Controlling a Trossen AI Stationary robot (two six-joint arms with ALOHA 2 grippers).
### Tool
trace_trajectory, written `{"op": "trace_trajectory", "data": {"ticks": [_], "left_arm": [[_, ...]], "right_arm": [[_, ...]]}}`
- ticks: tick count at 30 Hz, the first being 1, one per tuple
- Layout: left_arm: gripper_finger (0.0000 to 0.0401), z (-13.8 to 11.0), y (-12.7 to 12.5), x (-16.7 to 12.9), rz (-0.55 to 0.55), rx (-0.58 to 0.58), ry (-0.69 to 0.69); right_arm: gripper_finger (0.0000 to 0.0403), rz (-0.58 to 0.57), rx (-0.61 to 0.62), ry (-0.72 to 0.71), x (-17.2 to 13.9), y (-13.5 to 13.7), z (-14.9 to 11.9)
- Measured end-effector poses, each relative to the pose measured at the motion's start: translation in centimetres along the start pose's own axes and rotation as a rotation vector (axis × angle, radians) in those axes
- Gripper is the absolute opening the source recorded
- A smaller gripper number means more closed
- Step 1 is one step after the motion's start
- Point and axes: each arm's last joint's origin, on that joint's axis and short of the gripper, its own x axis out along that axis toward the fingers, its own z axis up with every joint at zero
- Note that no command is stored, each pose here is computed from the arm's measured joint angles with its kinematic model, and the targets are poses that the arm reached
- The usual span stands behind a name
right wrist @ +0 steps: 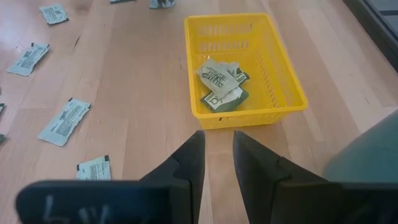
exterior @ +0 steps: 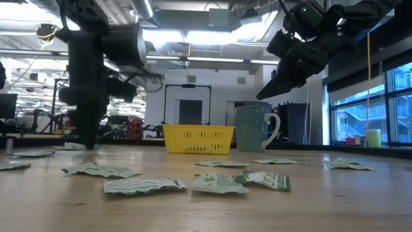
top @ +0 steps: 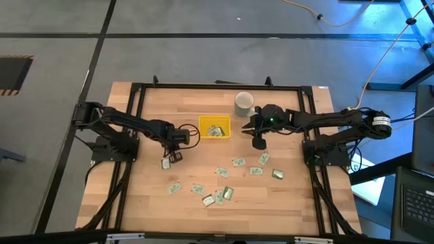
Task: Pick and place Stevia / Truvia into bins
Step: Put the top left truvia tea packet into the yellow bin
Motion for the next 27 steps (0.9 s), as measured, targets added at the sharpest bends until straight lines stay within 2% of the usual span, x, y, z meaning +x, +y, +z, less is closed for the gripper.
{"op": "trace_trajectory", "data": {"ticks": [4, 6, 11, 16, 20, 27], "left_arm": [[0.0003, 1.6, -0.4, -2.2, -0.019, 0.055, -0.114], [0.0004, 2.5, -0.6, -3.0, 0.015, 0.112, -0.175], [0.0004, 5.4, -1.0, -5.0, 0.106, 0.197, -0.444], [0.0006, 7.9, -0.6, -6.3, 0.049, 0.229, -0.686], [0.0007, 8.8, 0.4, -6.2, 0.029, 0.243, -0.722], [0.0006, 9.7, 1.9, -4.0, 0.015, 0.217, -0.646]], "right_arm": [[0.0087, 0.0, -0.003, 0.0, 0.0, 0.0, 0.0], [0.0087, 0.0, -0.004, 0.0, 0.0, 0.0, 0.0], [0.0087, 0.0, -0.022, 0.0, 0.0, 0.0, 0.0], [0.0087, 0.0, -0.026, 0.0, 0.0, 0.0, 0.0], [0.0087, 0.0, -0.026, 0.0, 0.0, 0.0, 0.0], [0.0087, 0.0, -0.026, 0.0, 0.0, 0.0, 0.0]]}}
